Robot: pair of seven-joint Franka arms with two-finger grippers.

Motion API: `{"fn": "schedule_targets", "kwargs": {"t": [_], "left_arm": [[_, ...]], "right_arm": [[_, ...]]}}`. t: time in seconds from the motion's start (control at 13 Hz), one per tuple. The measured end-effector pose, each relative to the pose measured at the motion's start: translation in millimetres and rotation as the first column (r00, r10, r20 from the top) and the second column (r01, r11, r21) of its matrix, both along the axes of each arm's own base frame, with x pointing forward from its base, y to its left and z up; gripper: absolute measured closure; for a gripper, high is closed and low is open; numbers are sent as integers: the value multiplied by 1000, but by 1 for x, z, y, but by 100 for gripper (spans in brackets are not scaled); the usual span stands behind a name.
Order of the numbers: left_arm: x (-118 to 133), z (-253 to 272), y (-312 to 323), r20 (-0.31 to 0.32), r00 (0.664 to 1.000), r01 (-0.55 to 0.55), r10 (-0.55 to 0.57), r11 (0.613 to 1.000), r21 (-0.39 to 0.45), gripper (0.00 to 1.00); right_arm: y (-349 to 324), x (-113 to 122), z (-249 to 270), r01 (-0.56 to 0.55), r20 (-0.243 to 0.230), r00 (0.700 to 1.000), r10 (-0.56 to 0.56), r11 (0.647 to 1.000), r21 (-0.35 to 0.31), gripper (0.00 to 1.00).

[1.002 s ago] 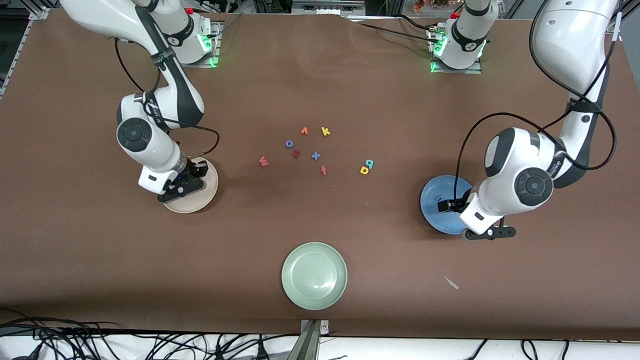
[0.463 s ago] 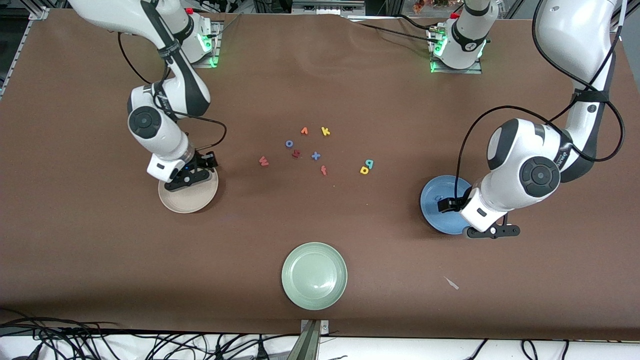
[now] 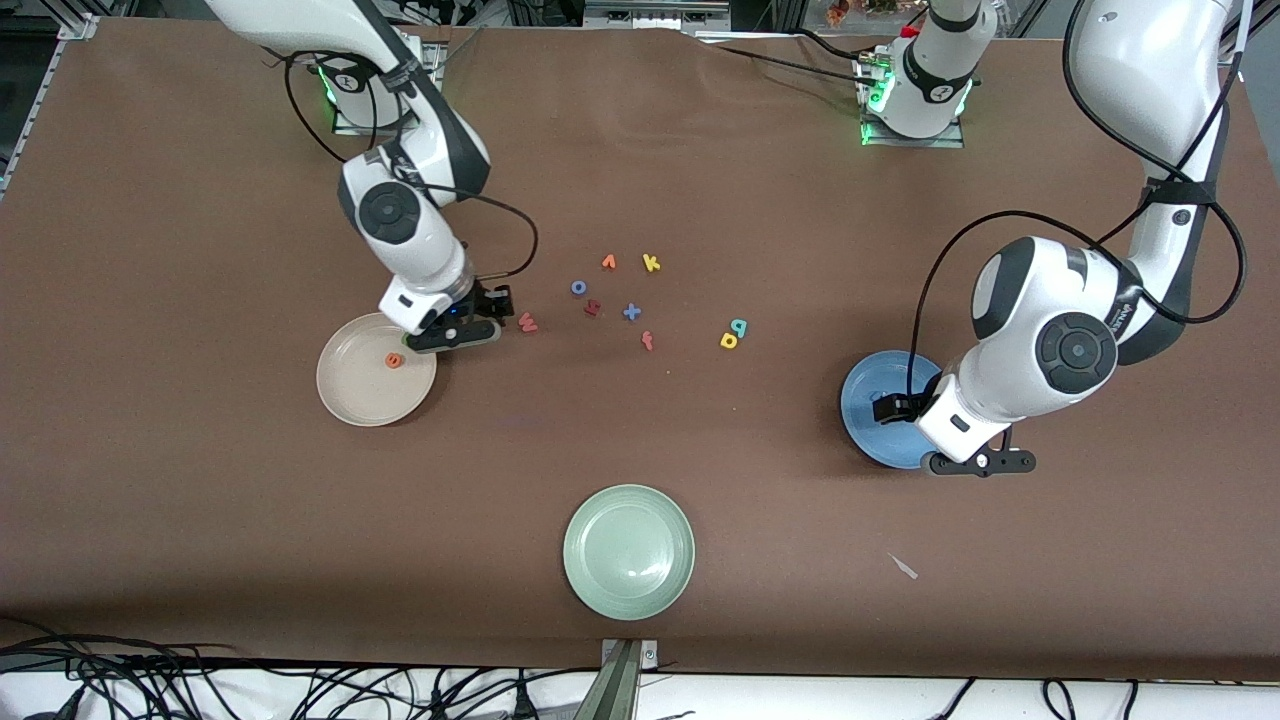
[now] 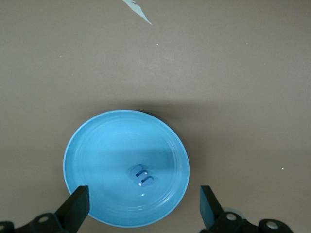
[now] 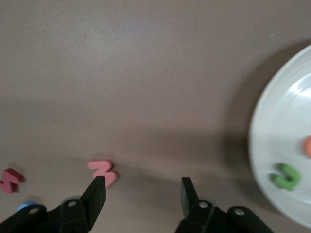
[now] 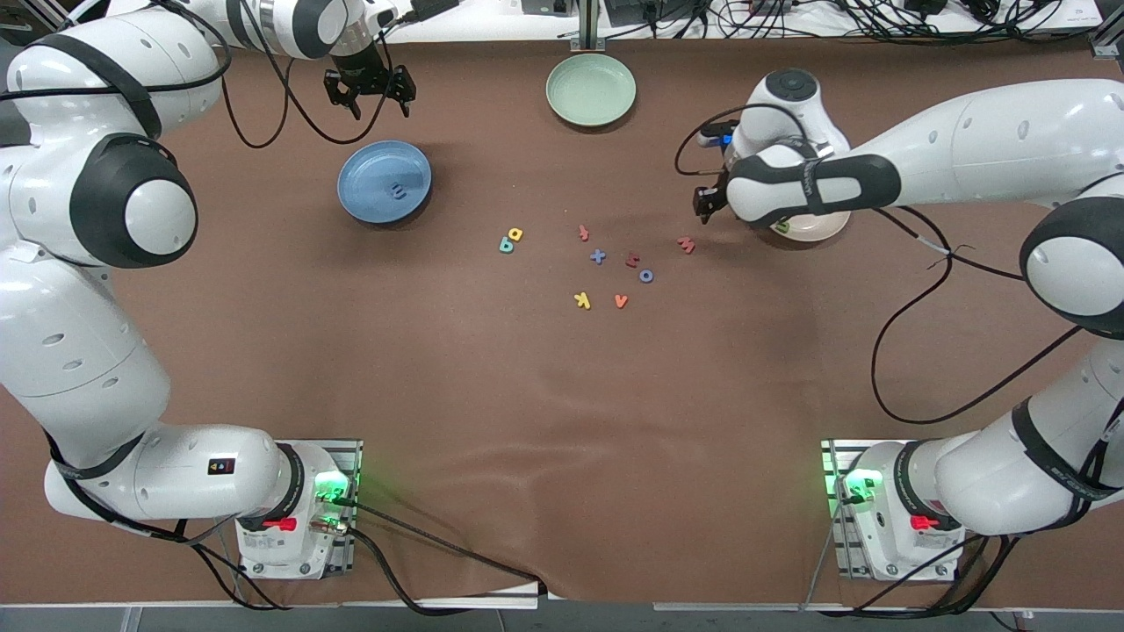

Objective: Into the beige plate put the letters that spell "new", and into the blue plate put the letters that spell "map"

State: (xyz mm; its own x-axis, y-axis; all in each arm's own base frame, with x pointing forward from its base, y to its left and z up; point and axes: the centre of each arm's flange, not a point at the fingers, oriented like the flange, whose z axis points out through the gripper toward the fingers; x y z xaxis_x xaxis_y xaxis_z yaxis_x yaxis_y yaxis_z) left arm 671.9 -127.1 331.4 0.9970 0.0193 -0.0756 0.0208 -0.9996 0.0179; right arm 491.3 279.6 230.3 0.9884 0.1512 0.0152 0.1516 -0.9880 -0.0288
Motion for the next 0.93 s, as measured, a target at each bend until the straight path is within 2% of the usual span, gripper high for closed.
{"fn": "schedule_targets", "kwargs": {"t": [0.31, 0.54, 0.69, 0.93], "left_arm": [[6, 5, 20, 13, 998, 65, -65, 998, -7, 0], [6, 1, 18, 8, 996, 88, -87, 996, -10, 0], [0, -21, -9, -19, 992, 128, -128, 992, -19, 0], [-16, -62, -91, -12, 979, 204, -205, 978, -40, 0]], "right_arm": [[31, -21, -28, 1, 46, 999, 1, 999, -52, 28], [33, -25, -44, -1, 48, 999, 4, 998, -59, 28], [37, -28, -46, -11, 50, 999, 13, 999, -51, 29], [45, -33, -49, -13, 53, 998, 15, 999, -40, 29]]}}
